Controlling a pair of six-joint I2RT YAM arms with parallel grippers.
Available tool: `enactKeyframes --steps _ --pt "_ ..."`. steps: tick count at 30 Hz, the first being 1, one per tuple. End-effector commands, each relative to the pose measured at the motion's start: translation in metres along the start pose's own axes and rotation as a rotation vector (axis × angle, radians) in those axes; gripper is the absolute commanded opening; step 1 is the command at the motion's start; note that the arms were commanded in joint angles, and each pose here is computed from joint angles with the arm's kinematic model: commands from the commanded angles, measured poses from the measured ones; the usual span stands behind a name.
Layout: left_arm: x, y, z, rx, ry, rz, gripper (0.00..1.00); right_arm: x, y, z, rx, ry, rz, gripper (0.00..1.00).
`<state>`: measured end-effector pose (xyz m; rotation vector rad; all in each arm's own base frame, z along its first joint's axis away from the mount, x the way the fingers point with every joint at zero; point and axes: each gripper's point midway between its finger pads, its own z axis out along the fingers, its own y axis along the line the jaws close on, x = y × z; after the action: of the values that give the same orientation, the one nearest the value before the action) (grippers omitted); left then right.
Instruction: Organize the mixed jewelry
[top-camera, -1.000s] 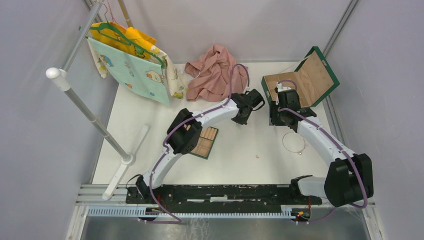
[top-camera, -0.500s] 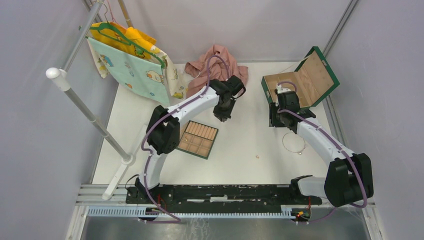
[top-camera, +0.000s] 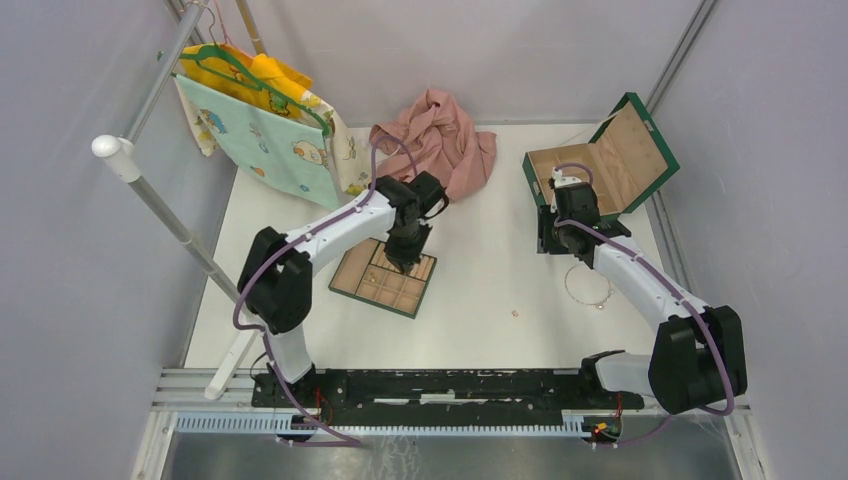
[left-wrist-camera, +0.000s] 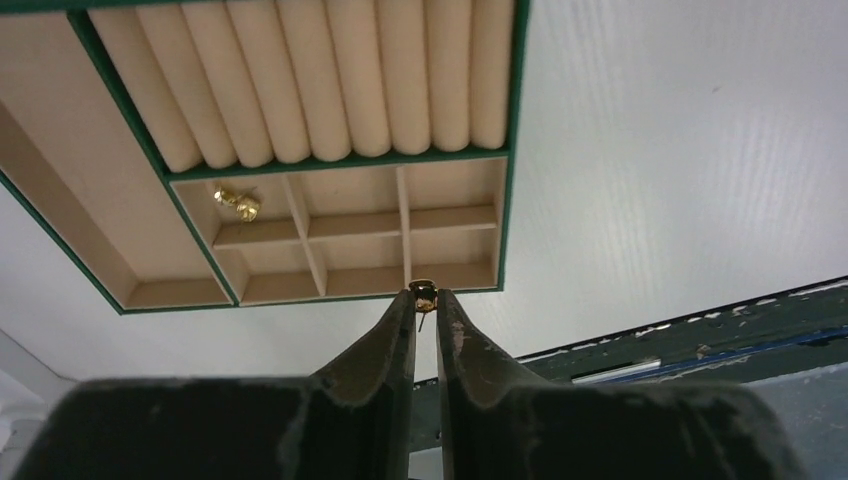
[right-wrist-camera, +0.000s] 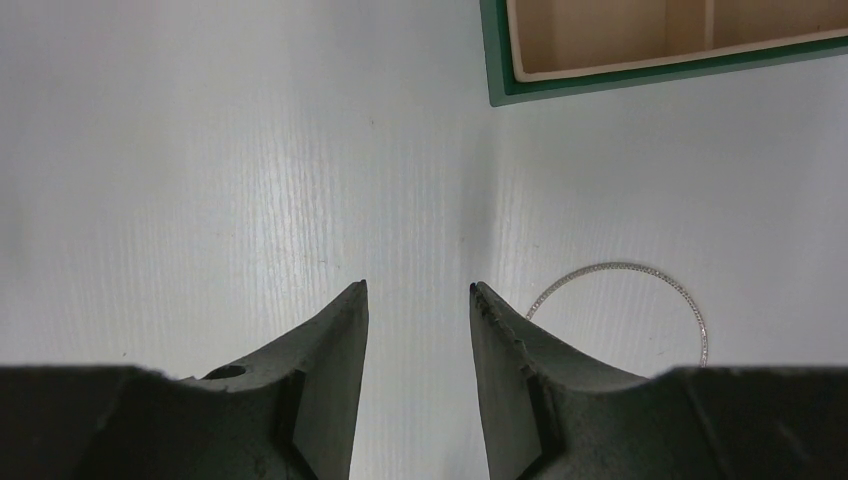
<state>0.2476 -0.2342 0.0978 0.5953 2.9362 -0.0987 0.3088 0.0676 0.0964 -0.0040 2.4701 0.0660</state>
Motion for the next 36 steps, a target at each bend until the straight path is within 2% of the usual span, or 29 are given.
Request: enactKeyframes --steps 1,8,13,18,21,24,31,36 --pt "0.011 0.009 0.0 0.022 -0.02 -0.073 0.2 -0.01 0.005 0.002 -0.024 -0.039 0.009 0.48" --pt "0.004 0.025 0.016 -0.085 -0.049 -0.131 0.24 -0.018 0.007 0.004 -0.031 -0.042 -0.001 0.48" --pt "0.003 0.027 0.019 -0.101 -0.052 -0.136 0.44 -0.02 0.005 0.001 -0.019 -0.047 -0.004 0.48" --pt "-0.016 0.019 0.003 -0.063 -0.123 -0.107 0.44 -0.013 0.002 -0.002 -0.01 -0.034 -0.008 0.48" --pt "-0.034 -0.011 -0.016 0.013 -0.219 -0.023 0.45 -0.002 -0.001 -0.004 -0.003 -0.019 -0.016 0.48" --pt "-0.039 -0.048 -0.017 0.067 -0.245 0.075 0.46 0.013 -0.006 -0.006 0.008 0.007 -0.02 0.48" --pt "-0.034 -0.138 0.008 0.241 -0.187 0.245 0.55 0.04 -0.014 -0.015 0.031 0.038 0.0 0.49" --pt "-0.024 -0.188 0.022 0.29 -0.181 0.392 0.6 0.048 -0.025 -0.019 0.055 0.06 0.079 0.49"
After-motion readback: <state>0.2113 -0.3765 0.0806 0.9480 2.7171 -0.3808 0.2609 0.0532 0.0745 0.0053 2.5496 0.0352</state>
